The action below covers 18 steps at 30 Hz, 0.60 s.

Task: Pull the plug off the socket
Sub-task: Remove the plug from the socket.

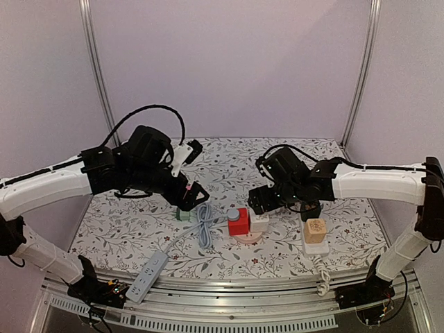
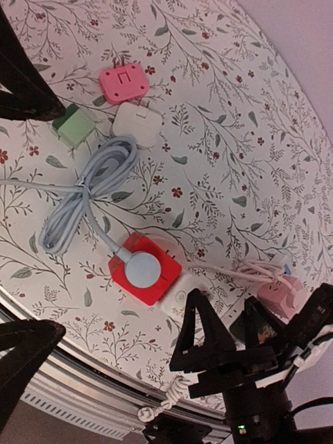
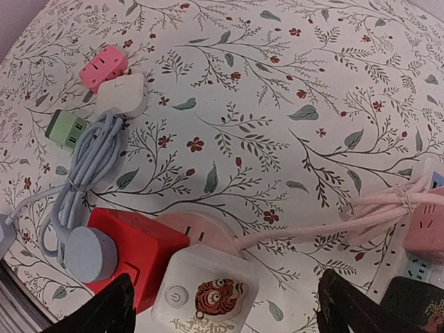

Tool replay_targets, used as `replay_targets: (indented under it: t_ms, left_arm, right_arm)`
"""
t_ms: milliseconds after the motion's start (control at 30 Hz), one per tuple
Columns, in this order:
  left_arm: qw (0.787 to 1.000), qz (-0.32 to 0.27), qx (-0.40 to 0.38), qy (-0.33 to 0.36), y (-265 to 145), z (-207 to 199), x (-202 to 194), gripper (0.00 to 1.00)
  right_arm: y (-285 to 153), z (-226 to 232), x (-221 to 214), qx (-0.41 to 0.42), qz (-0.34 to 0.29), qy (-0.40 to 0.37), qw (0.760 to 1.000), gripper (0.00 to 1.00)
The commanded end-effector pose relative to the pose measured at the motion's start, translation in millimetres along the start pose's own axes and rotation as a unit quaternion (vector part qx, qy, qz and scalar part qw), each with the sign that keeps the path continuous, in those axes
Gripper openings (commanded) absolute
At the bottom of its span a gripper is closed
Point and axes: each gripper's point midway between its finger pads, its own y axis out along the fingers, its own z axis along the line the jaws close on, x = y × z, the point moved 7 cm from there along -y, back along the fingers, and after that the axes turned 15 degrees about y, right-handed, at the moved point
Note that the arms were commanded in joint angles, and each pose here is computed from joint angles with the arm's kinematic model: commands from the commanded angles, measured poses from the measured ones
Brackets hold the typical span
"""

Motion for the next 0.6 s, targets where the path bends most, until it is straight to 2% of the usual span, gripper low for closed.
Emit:
replay_targets:
  t_ms: [0, 267, 400, 567]
  left_arm:
    - [0.999, -0.001, -0.052, 0.006, 32.6, -21.1, 24.1, 0.97]
    - [0.991, 0.043, -0.122, 0.020, 66.1, -35.2, 44.7, 0.97]
    - [0.989, 0.066, -0.128, 0.041, 76.1, -35.6, 43.9, 0.97]
    - [0.989, 0.063, -0.124, 0.051, 73.9, -34.5, 40.2, 0.97]
  right_arm:
    - [-16.9, -21.1, -6.1, -0.055, -0.011, 0.062, 0.996, 0.89]
    - [-17.9, -21.6, -25.8, -0.087, 0.005, 0.111, 0.990, 0.86]
    - [-13.6, -11.0, -30.4, -0.082, 0.013, 0.113, 0.990, 0.85]
    - [-1.6, -0.2, -33.7, -0.080, 0.031, 0.126, 0.988, 0.83]
